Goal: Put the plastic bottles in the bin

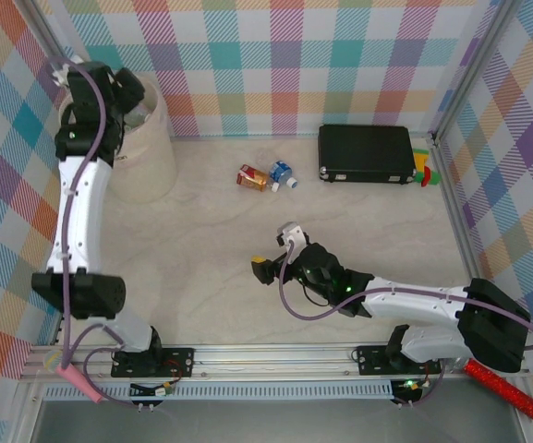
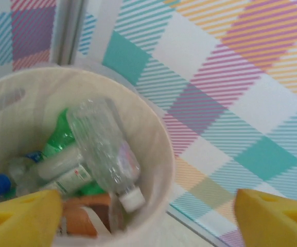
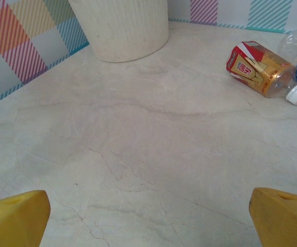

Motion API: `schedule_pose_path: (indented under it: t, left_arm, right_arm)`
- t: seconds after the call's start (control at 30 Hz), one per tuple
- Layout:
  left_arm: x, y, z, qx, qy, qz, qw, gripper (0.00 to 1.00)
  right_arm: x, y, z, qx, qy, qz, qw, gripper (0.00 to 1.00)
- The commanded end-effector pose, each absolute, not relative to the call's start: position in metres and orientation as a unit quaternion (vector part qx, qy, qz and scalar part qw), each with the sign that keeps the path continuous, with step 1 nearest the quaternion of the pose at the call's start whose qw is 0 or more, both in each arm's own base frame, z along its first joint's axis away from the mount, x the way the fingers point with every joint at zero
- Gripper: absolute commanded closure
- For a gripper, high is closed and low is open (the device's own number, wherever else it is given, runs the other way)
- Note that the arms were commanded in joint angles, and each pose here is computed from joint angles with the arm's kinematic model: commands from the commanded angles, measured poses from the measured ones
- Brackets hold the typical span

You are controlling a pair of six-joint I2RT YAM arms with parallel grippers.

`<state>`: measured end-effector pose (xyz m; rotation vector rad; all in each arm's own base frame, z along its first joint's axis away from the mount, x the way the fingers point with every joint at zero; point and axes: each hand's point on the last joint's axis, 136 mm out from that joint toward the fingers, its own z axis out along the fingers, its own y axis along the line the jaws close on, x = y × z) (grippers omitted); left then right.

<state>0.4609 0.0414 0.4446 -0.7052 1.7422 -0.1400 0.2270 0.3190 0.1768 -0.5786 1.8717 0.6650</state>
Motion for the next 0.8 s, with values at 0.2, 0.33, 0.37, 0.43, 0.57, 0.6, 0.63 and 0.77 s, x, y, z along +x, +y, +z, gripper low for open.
schedule_pose_path:
  t: [0.2, 0.33, 0.37, 0.43, 0.57, 0.6, 0.63, 0.77]
  left_arm:
    - [0.377, -0.021, 0.360, -0.260, 0.784, -0.119, 0.551, 0.00]
    - [0.334, -0.050, 0.331, -0.225, 0.801, -0.129, 0.539, 0.00]
    - [0.323, -0.056, 0.324, -0.217, 0.806, -0.130, 0.535, 0.00]
    - [0.304, -0.070, 0.310, -0.195, 0.816, -0.133, 0.528, 0.00]
    - [0.271, -0.089, 0.286, -0.157, 0.829, -0.125, 0.522, 0.00]
    - [0.264, -0.092, 0.283, -0.153, 0.830, -0.128, 0.522, 0.00]
    - [0.259, -0.097, 0.277, -0.146, 0.832, -0.132, 0.518, 0.00]
    - [0.242, -0.109, 0.258, -0.126, 0.844, -0.133, 0.505, 0.00]
  right_arm:
    - [0.238, 0.313, 0.188, -0.199, 0.784, 0.272, 0.522, 0.01]
    - [0.244, 0.305, 0.194, -0.186, 0.780, 0.266, 0.535, 0.01]
    - [0.249, 0.303, 0.195, -0.180, 0.782, 0.258, 0.538, 0.01]
    - [0.260, 0.299, 0.199, -0.169, 0.798, 0.237, 0.528, 0.01]
    - [0.284, 0.290, 0.213, -0.141, 0.828, 0.195, 0.507, 0.01]
    - [0.290, 0.289, 0.214, -0.136, 0.833, 0.192, 0.500, 0.01]
    - [0.296, 0.288, 0.217, -0.129, 0.836, 0.194, 0.497, 0.01]
    - [0.326, 0.285, 0.214, -0.107, 0.861, 0.190, 0.460, 0.01]
